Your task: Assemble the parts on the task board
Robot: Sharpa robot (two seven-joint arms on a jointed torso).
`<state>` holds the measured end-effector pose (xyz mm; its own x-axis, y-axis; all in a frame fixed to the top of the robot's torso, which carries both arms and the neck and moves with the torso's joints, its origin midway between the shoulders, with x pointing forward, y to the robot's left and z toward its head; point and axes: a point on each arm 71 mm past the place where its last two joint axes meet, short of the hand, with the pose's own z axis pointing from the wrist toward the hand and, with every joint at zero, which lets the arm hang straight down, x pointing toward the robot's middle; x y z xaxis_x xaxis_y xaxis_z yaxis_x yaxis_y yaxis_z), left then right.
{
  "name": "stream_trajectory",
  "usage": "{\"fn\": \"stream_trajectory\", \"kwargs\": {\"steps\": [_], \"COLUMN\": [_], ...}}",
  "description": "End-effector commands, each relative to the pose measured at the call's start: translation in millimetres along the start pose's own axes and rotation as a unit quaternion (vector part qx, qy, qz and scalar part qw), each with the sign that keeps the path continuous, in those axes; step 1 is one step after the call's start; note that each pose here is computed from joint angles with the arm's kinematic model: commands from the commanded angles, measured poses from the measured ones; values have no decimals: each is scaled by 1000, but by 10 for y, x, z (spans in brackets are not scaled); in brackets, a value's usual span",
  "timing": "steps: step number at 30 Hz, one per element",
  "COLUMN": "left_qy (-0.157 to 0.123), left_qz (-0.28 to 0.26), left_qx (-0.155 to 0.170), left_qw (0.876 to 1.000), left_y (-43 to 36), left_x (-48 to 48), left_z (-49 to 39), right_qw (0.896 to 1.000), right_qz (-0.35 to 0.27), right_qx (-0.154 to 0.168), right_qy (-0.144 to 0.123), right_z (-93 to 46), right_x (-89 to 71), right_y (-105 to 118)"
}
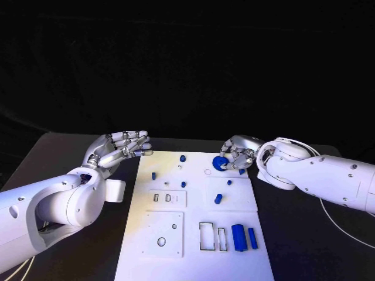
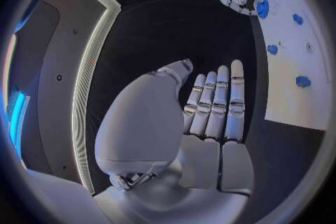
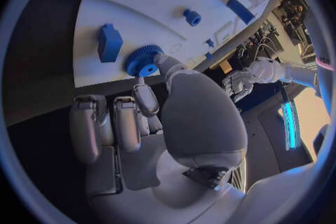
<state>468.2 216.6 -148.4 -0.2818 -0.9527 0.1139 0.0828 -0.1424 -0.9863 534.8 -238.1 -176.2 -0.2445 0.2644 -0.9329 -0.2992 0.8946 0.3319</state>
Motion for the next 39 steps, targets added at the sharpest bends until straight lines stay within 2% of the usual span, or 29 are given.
{"fn": "stream_trajectory", "kwargs": {"steps": [1,9,16,23,32,39], "left_qy": [10,10,9,7,9,12], "left_qz": [-7,-7,-6,-5,-6,-8], "left_qx": [2,1,0,-1,-2,-3], "left_qw": [1000,1000,1000,1000,1000,1000], "left_y": [-8,-4,-2,1,4,7], "left_x": [27,27,21,16,22,40], "left_z": [8,12,13,16,18,21], "right_qw": [1000,998,994,990,984,979], "right_qz": [-17,-54,-76,-76,-77,-83], "right_qx": [5,-6,-39,-69,-103,-135], "right_qy": [13,-11,-67,-101,-120,-127], "right_z": [-1,-8,-40,-92,-122,-52], "right_x": [58,46,12,7,40,114], "right_y": [-3,56,182,361,661,988]}}
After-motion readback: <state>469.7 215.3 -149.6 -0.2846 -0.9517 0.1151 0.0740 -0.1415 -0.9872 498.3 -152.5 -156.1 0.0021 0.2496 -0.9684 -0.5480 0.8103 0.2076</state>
